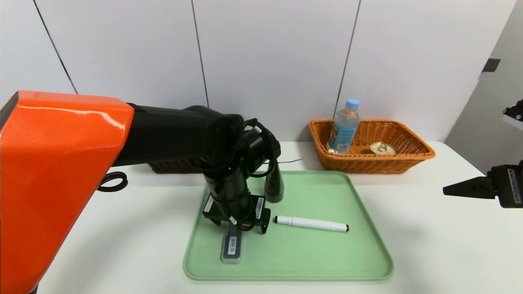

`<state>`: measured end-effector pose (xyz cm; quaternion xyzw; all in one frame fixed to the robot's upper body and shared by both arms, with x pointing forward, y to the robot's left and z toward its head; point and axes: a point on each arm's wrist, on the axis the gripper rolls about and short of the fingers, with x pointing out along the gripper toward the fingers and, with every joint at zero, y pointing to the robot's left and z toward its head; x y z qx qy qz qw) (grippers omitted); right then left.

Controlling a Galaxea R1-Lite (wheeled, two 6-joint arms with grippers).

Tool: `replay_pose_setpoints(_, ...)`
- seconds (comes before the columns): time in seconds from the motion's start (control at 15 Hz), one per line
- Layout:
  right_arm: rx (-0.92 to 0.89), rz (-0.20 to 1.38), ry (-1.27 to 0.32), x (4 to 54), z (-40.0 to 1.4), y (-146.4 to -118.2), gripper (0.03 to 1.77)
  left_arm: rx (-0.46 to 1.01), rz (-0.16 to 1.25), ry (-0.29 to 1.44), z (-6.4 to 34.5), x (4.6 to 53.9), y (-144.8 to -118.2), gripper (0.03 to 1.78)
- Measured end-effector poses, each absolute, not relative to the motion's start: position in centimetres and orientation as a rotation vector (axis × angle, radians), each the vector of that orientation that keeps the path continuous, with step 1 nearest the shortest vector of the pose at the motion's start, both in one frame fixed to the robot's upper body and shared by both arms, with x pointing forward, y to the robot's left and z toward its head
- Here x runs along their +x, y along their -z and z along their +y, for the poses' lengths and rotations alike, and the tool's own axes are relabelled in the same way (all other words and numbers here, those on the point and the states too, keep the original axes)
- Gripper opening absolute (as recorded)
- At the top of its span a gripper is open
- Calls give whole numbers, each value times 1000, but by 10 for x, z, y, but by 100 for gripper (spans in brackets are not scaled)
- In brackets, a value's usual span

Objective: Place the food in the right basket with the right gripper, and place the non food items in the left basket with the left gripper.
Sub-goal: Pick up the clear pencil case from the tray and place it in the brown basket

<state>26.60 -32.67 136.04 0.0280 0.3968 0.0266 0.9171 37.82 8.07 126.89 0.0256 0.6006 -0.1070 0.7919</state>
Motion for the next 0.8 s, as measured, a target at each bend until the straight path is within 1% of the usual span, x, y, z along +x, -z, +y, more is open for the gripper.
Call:
replay_pose_setpoints(0.07, 57, 815, -55, 266, -327, -1361, 170, 58, 1290, 231, 81, 378, -1269, 145)
replay_pose_setpoints(0.2, 57, 813, -55, 266, -327, -1361, 170, 69, 1300, 228, 82, 377, -1268, 116)
replay_pose_setpoints(0.27, 57, 812, -56, 266, -327, -1361, 170, 81, 1310, 221, 82, 376, -1267, 102)
replay_pose_setpoints(0.4, 55, 809, -57, 265, -327, -1362, 170, 119, 1321, 189, 84, 374, -1265, 82)
replay_pose_setpoints(0.53, 54, 805, -59, 264, -327, -1363, 170, 132, 1325, 175, 85, 373, -1264, 56)
replay_pose_setpoints(0.8, 51, 795, -61, 262, -327, -1365, 170, 125, 1312, 179, 86, 373, -1268, 56)
